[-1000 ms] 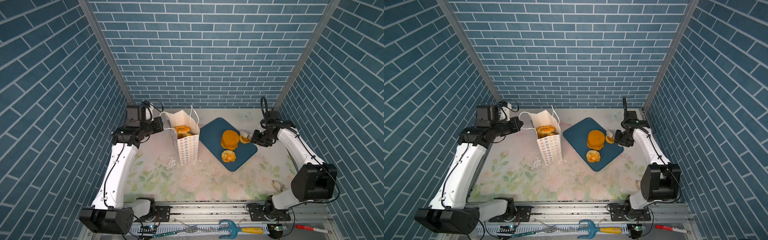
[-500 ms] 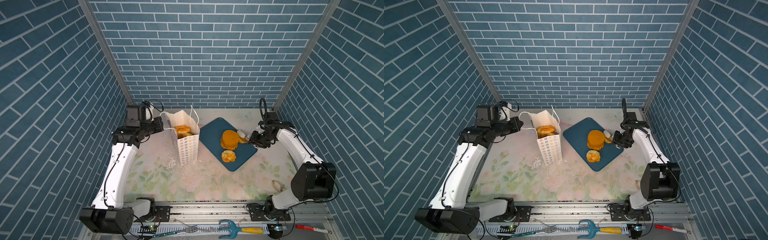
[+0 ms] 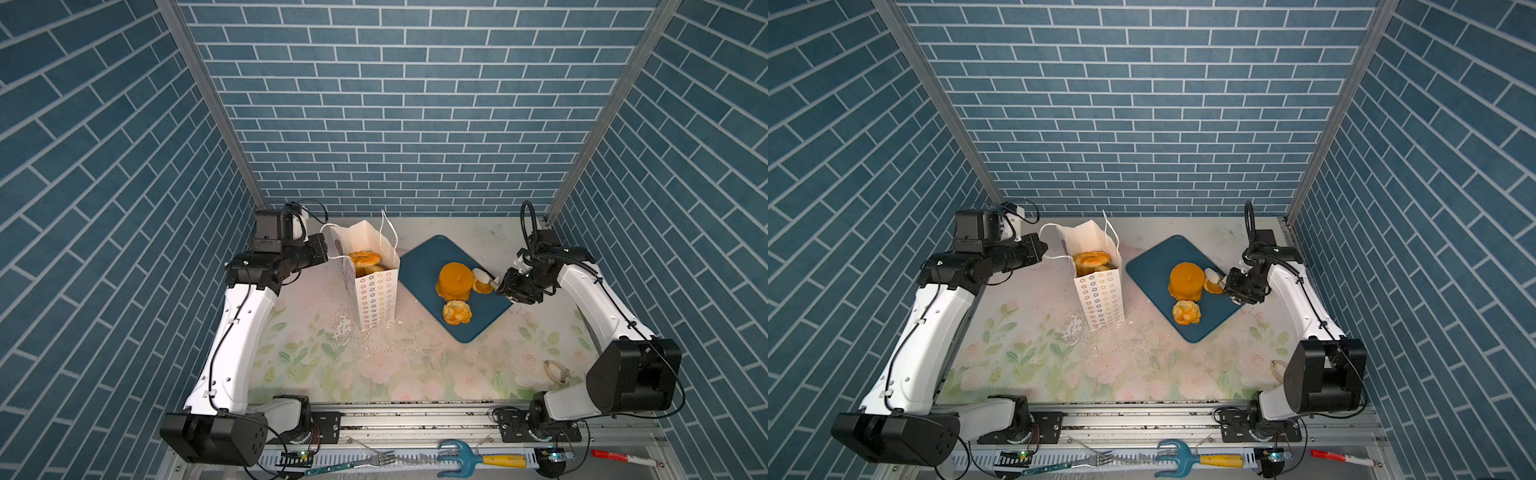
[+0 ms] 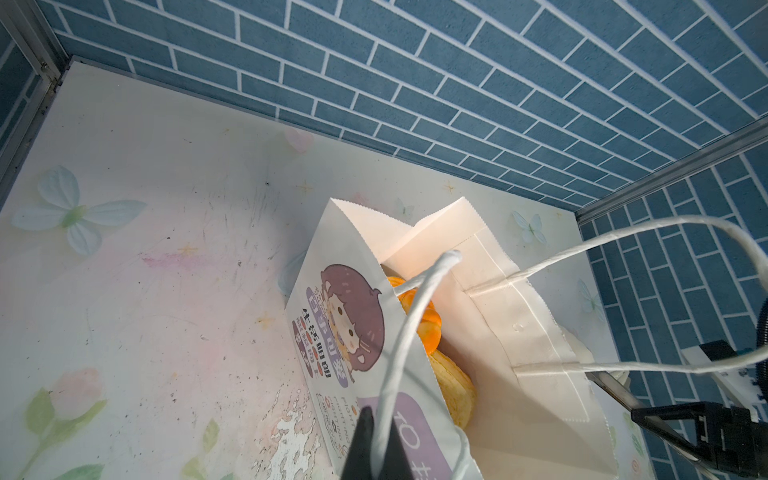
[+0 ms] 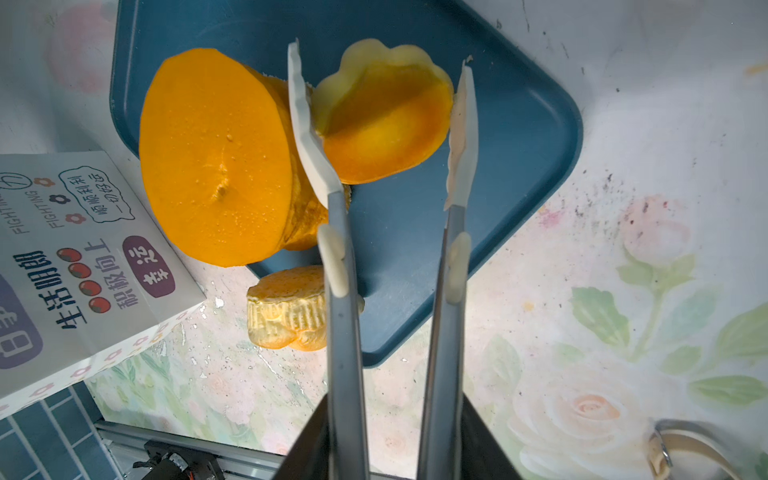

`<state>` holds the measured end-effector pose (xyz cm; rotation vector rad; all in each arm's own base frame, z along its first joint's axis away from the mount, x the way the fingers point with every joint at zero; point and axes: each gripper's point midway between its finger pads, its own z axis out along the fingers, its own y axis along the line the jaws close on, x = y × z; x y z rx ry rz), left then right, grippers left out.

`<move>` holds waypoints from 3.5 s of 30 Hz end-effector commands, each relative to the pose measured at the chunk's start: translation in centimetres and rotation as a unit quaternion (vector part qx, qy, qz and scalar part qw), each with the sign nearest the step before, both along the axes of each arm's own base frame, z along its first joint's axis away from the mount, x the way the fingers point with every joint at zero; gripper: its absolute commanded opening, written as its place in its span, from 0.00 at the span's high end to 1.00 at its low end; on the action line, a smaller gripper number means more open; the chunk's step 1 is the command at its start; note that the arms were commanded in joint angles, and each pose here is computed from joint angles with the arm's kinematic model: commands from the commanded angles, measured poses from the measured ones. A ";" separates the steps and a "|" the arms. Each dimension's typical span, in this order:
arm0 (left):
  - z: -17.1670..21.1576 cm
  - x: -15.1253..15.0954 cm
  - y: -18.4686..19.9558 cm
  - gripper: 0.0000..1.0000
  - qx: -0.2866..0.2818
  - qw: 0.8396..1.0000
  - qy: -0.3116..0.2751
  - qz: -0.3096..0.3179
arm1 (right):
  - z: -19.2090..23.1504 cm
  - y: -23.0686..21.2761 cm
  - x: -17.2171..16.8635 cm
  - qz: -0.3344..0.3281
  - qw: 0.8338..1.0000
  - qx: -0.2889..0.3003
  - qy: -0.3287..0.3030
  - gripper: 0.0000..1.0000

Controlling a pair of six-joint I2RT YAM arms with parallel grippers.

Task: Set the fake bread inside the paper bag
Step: 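Lower the open right tongs around the yellow scalloped slice and pinch it, then lift the yellow slice with the right tongs and carry it over the bag, then lower the yellow slice into the bag and open the right tongs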

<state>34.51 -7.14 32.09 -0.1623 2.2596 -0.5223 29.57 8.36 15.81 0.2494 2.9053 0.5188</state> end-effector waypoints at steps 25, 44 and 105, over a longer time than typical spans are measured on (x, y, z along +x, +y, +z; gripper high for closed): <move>0.1 0.1 0.0 1.00 0.005 1.000 -0.004 0.001 | -0.7 0.0 -0.7 0.019 1.000 -0.002 0.020 0.66; 0.9 -0.3 -0.1 1.00 0.001 1.000 -0.013 -0.003 | 4.2 -1.4 -2.0 0.005 0.998 -0.035 -0.049 0.74; 0.6 -1.9 0.0 1.00 -0.009 1.000 -0.014 0.005 | 32.6 23.1 -3.7 0.353 0.788 -0.009 -0.505 0.71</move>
